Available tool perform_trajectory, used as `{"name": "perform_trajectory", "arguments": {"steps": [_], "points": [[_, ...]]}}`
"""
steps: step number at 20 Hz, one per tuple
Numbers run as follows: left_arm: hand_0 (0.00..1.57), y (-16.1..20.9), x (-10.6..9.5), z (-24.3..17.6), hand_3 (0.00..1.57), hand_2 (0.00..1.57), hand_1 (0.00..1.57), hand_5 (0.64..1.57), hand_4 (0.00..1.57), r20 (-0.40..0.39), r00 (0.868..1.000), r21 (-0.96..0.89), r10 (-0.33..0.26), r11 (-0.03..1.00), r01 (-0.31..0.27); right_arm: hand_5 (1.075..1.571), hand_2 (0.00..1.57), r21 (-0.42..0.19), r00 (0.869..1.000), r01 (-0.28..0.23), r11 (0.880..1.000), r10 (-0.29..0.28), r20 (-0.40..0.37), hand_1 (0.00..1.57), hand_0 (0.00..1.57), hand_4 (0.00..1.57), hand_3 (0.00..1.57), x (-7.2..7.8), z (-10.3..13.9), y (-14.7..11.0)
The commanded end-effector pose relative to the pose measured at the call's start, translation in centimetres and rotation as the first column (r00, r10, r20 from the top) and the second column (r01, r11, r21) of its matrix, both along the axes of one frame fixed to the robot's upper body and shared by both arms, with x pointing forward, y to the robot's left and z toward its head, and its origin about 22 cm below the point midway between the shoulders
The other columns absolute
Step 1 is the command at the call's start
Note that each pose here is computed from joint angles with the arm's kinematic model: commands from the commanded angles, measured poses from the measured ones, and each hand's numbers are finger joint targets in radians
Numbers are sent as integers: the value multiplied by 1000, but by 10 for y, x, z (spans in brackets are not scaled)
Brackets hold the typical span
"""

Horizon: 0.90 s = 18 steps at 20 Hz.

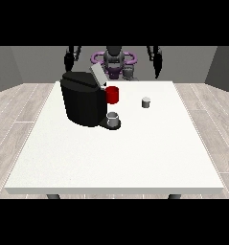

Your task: Insert the coffee pod into the coffee machine and close the lid

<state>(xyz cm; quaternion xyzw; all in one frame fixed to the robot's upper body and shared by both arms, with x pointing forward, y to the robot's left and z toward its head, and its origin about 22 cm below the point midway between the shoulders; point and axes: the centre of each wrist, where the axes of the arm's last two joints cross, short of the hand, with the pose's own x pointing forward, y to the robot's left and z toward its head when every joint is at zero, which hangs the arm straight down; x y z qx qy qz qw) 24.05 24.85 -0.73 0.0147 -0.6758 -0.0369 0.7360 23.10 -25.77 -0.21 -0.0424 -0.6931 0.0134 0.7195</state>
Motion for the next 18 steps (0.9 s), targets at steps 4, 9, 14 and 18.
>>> {"name": "perform_trajectory", "arguments": {"steps": [4, 9, 14, 18], "points": [[0, -9, -11, -6, 0, 0, 0, 1571, 240, 127, 992, -47, -29, 998, 35, 1571, 0, 2, 998, -23, 1000, 23, -61, 0, 0, 128, 0, -5, -16, -7], [0, -6, 7, 20, 0, 0, 0, 1571, 311, 201, 976, 89, -82, 994, 65, 1571, 0, 38, 986, 142, 989, -145, 87, 0, 0, 95, 0, 3, -10, -6], [0, 22, 19, 15, 0, 0, 0, 1571, 0, 174, 980, 208, -102, 976, 64, 1571, 0, 75, 981, 123, 990, -133, 140, 0, 0, 267, 0, 12, 1, -2], [0, 38, 41, 24, 0, 0, 0, 1571, 0, 86, 994, 224, -66, 974, 45, 1571, 0, 63, 985, 77, 995, -85, 148, 0, 0, 177, 0, 13, 5, 13]]}}
